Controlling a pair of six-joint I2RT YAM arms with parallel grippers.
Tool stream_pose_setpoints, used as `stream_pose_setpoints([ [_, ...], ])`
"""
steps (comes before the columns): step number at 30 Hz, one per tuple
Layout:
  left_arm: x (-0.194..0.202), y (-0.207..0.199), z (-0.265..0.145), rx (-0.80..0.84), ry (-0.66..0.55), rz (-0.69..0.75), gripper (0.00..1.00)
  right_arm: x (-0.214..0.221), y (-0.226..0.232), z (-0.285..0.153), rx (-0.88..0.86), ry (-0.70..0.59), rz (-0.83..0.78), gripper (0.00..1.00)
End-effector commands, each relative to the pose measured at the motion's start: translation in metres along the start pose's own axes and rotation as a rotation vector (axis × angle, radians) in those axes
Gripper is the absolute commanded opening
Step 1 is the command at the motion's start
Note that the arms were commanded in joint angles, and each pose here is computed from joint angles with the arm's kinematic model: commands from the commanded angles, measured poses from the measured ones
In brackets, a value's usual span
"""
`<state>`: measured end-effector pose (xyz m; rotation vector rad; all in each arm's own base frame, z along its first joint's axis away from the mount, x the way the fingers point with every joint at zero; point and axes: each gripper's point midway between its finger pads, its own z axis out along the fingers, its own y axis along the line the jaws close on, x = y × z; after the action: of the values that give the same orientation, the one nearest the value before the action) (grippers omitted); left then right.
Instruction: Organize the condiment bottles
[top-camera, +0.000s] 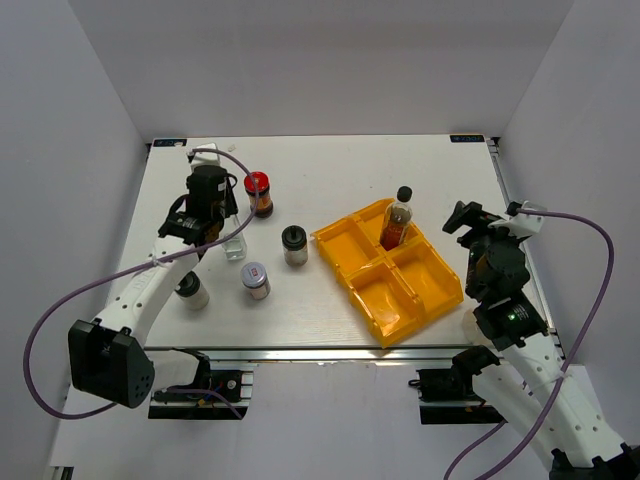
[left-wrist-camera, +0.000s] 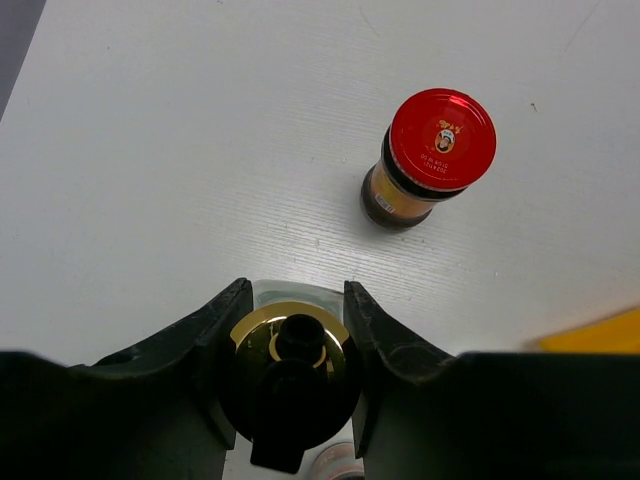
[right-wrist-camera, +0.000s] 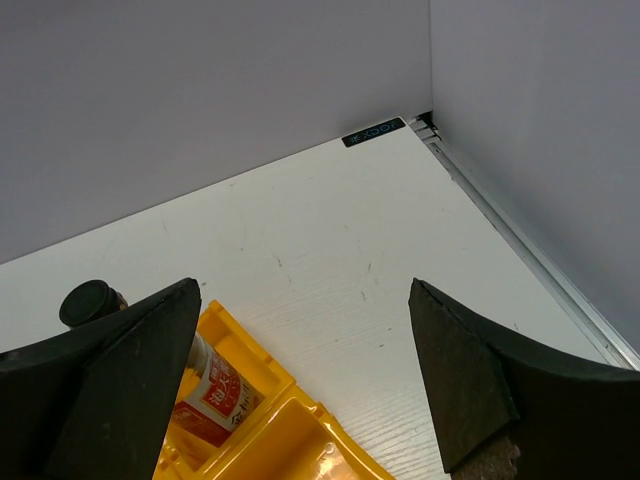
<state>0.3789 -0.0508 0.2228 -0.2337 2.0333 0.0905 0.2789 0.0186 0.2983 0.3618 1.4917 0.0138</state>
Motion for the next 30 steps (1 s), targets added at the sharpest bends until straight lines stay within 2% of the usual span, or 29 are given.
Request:
stream_pose_setpoints([
  [1, -0.033, 0.004, -0.019, -0.033, -0.099, -0.026, 0.0, -0.013, -0.007, 0.002, 0.046, -0.051, 0.015, 0.9],
  [9, -0.125, 0.021, -0.068, -0.099, -0.315, -0.149, 0.0, -0.011, -0.006, 0.003, 0.039, -0.048, 0.004, 0.89],
  [16, -0.2, 0.001, -0.099, -0.003, -0.485, -0.238, 0.0, -0.011, 0.0, 0.003, -0.001, -0.041, 0.0, 0.89],
  [18, -0.219, -0.016, -0.105, 0.07, -0.524, -0.255, 0.0, -0.01, 0.003, 0.003, -0.012, -0.033, -0.002, 0.89],
  [19, -0.221, -0.028, -0.096, 0.094, -0.513, -0.245, 0.0, -0.006, 0.0, 0.005, 0.005, -0.018, -0.011, 0.89],
  [24, -0.255, -0.1, -0.102, 0.305, -0.567, -0.265, 0.0, -0.002, -0.017, 0.009, 0.117, -0.001, -0.014, 0.89],
  [25, -0.249, -0.12, -0.087, 0.326, -0.54, -0.243, 0.0, -0.003, -0.024, 0.01, 0.154, -0.005, 0.01, 0.89],
  [28, -0.256, -0.168, -0.092, 0.43, -0.544, -0.219, 0.0, 0.0, -0.042, 0.007, 0.257, 0.016, 0.035, 0.89],
  [29, -0.246, -0.188, -0.075, 0.442, -0.522, -0.198, 0.0, 0.004, -0.056, 0.004, 0.326, 0.026, 0.055, 0.89],
  [30, -0.252, -0.204, -0.084, 0.476, -0.537, -0.202, 0.0, 0.004, -0.063, 0.002, 0.361, 0.029, 0.059, 0.89],
])
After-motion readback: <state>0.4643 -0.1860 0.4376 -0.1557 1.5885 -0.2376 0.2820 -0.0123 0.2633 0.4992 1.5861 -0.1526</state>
